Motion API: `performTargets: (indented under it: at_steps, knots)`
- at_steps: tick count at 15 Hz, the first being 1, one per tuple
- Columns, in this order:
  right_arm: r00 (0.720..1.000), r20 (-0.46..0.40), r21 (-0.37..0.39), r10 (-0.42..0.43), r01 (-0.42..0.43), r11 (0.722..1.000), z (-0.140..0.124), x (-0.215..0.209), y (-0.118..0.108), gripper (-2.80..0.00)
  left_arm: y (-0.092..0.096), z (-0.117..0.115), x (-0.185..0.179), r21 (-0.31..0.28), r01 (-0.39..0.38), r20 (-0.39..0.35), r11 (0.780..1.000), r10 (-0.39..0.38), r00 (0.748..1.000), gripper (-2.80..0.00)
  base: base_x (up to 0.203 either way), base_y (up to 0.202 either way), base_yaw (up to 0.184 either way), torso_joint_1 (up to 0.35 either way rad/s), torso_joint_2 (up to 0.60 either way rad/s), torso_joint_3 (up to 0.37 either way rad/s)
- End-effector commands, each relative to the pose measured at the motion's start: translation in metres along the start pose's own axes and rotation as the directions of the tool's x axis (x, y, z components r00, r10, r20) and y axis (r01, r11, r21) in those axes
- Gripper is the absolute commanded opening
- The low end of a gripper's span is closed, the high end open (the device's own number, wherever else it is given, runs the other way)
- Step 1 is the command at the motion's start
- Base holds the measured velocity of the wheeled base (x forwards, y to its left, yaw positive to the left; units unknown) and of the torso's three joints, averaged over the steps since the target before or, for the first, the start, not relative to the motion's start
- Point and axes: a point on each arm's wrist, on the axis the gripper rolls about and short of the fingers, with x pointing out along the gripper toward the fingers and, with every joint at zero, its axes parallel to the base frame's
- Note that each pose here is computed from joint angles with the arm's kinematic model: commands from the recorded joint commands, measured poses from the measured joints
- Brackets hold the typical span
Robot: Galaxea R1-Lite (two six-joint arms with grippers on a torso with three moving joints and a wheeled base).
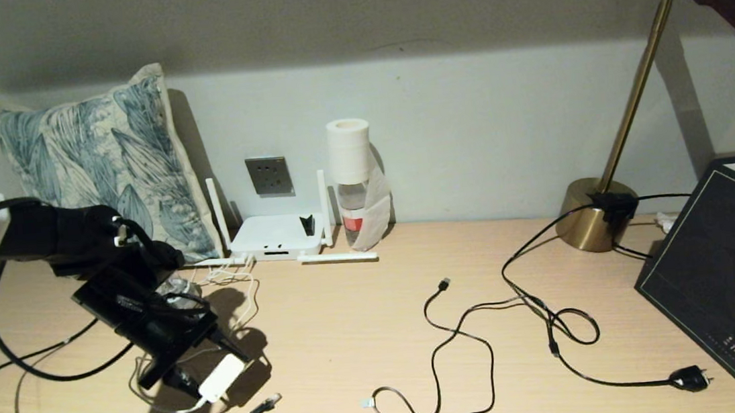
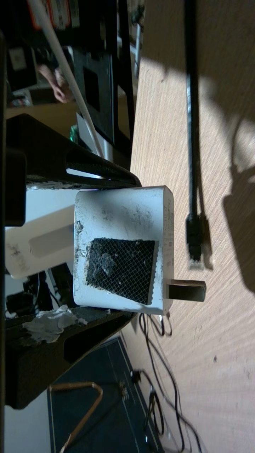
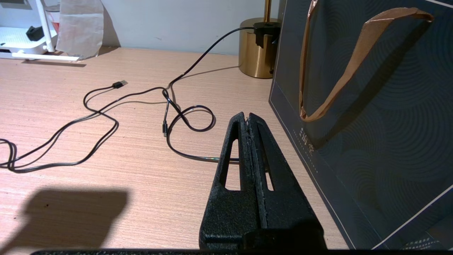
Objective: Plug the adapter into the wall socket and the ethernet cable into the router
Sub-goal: Align plug and socket
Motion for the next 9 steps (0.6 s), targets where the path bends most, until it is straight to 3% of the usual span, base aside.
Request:
performTargets:
  at_steps: [1, 4, 9]
  knots:
    - [0.999, -0.036, 0.000, 0.001, -0.001, 1.000, -0.010, 0.002, 0.000, -2.80, 0.003, 0.013, 0.014, -0.019, -0.037, -0.054, 0.999, 0.035, 0.998, -2.80, 0.000, 0.000, 0.000, 0.000, 0.00, 0.000]
    - [0.999, -0.036, 0.000, 0.001, -0.001, 1.000, -0.010, 0.002, 0.000, -2.80, 0.008, 0.014, 0.012, 0.027, -0.079, -0.153, 0.996, 0.082, 0.985, -2.80, 0.000, 0.000, 0.000, 0.000, 0.00, 0.000]
    - [0.999, -0.036, 0.000, 0.001, -0.001, 1.000, -0.010, 0.002, 0.000, -2.80, 0.011, 0.028, 0.009, 0.020, -0.081, -0.183, 0.997, 0.083, 0.980, -2.80, 0.000, 0.000, 0.000, 0.000, 0.00, 0.000]
